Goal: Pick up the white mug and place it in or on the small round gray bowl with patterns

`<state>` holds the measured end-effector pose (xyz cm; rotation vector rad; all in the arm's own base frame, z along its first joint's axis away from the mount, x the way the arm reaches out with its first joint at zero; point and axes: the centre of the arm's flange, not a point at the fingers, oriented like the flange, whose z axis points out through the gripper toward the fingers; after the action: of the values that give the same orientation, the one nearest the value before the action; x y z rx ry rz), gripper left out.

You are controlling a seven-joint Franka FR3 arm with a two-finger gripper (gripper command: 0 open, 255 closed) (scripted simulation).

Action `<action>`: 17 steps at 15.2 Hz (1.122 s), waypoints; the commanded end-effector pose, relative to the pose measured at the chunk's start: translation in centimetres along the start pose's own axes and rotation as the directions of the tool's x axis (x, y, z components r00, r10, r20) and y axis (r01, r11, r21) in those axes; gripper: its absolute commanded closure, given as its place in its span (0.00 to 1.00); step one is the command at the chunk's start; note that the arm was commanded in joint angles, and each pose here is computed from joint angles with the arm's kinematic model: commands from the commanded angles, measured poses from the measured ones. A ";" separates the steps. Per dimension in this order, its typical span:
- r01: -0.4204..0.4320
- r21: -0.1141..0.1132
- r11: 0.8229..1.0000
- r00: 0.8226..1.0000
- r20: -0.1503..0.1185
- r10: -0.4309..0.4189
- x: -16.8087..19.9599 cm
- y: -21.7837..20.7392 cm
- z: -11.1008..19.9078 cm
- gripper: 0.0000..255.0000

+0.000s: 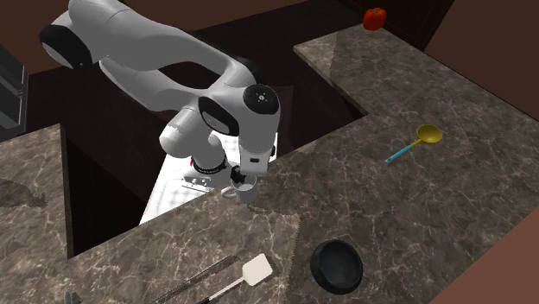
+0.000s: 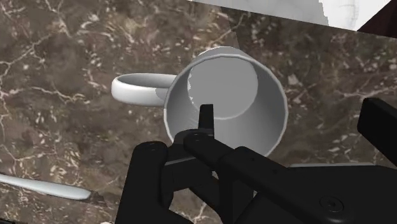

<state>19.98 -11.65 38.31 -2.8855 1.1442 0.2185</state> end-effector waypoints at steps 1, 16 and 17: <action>-0.002 0.000 1.000 1.000 0.000 0.002 0.0 0.0 1.1 0.00; -0.002 0.000 1.000 1.000 0.000 0.002 0.0 0.0 2.4 1.00; -0.002 0.000 1.000 1.000 0.000 0.002 0.0 0.0 2.4 1.00</action>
<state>19.66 -11.48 35.90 -2.8842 1.1469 0.2187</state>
